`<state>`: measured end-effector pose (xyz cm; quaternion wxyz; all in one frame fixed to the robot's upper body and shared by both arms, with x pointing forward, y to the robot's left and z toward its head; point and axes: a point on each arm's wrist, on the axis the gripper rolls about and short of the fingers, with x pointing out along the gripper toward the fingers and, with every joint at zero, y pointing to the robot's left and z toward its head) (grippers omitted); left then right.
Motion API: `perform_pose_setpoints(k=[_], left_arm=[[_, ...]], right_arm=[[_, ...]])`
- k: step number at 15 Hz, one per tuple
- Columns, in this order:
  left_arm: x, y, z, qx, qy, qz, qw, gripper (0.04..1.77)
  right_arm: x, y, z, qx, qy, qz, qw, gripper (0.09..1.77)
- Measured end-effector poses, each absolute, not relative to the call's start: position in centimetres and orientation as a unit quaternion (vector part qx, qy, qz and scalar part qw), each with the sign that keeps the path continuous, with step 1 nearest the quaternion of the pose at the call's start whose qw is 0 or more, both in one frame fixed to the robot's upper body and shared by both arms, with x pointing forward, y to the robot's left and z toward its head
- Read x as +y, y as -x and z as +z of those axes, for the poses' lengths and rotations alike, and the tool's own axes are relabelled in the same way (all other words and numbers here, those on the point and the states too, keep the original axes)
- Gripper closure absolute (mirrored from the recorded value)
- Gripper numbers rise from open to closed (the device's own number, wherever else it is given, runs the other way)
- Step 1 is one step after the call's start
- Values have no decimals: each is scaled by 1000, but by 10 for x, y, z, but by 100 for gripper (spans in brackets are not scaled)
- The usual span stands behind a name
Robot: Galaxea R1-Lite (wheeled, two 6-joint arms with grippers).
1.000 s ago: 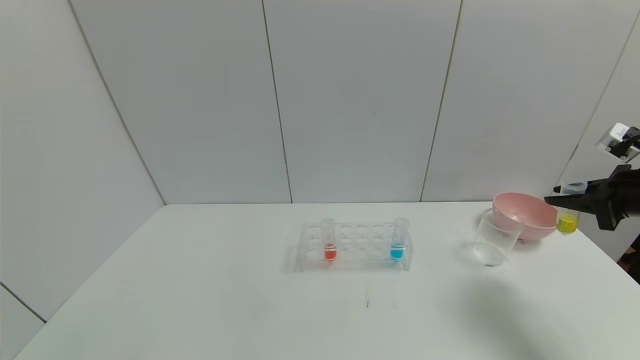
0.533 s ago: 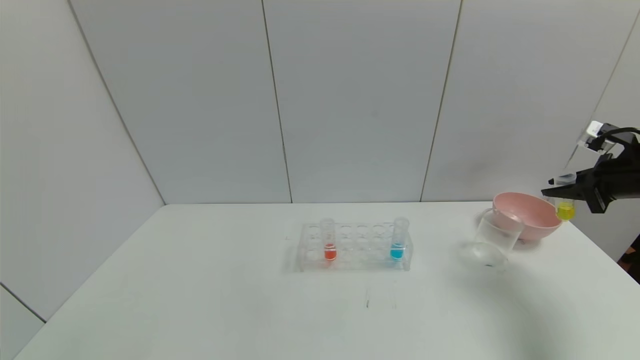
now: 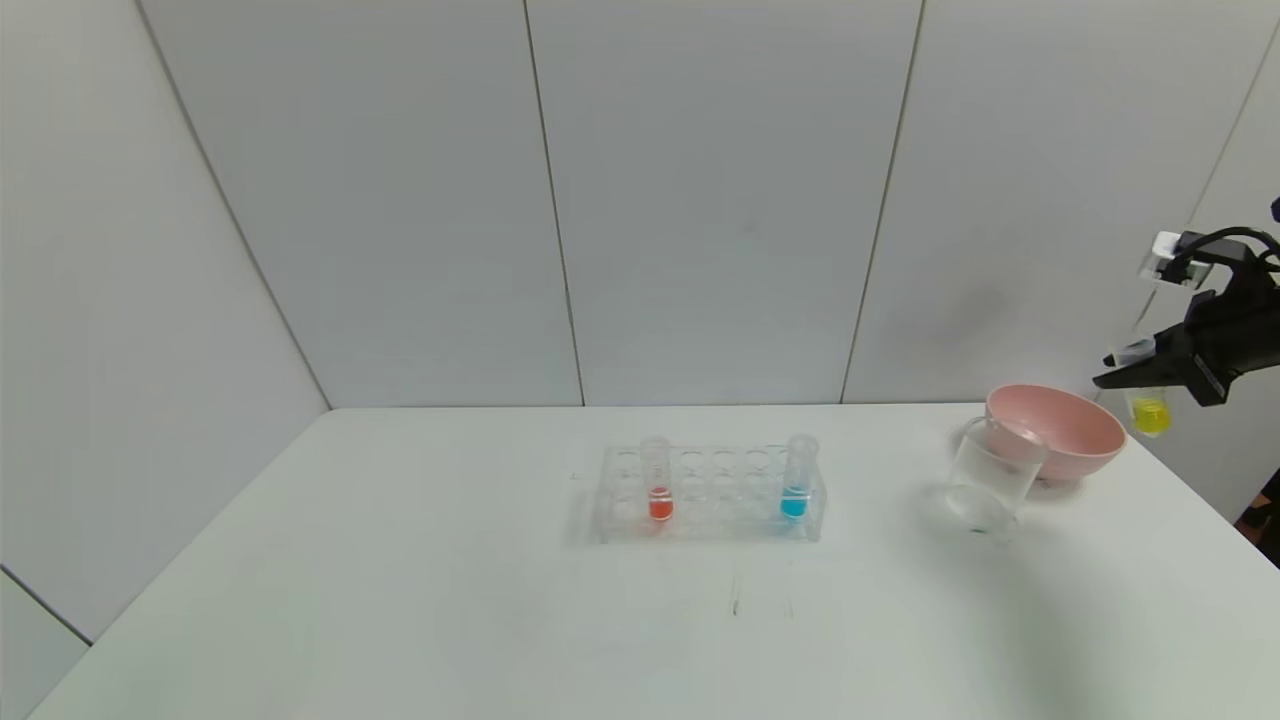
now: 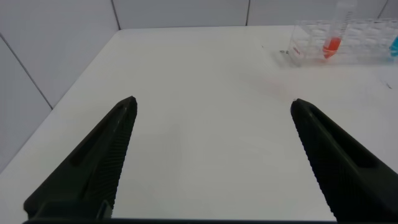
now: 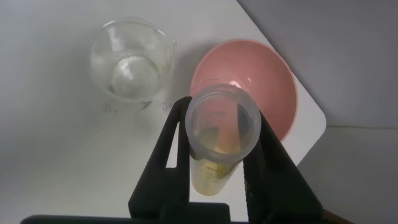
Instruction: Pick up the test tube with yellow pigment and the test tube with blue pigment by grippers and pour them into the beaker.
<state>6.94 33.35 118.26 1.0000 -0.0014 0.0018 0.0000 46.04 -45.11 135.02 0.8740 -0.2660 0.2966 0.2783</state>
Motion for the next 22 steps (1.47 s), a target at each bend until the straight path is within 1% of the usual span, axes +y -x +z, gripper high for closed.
perform_pose_setpoints(k=[3,6,10,14,22], left_arm=[[334,-69,1183,2,1,0,1000,5],[334,-69,1183,2,1,0,1000,5],[334,-69,1183,2,1,0,1000,5],[334,-69,1183,2,1,0,1000,5],[334,-69,1183,2,1,0,1000,5]], right_arm=[[-450,-470,1343,314,284,270,865,131],[-446,-470,1336,352,317,267,839,131],[-426,-471,1332,391,338,273,811,131],[-402,-475,1330,406,368,274,790,131],[-370,-478,1328,449,427,245,746,131]])
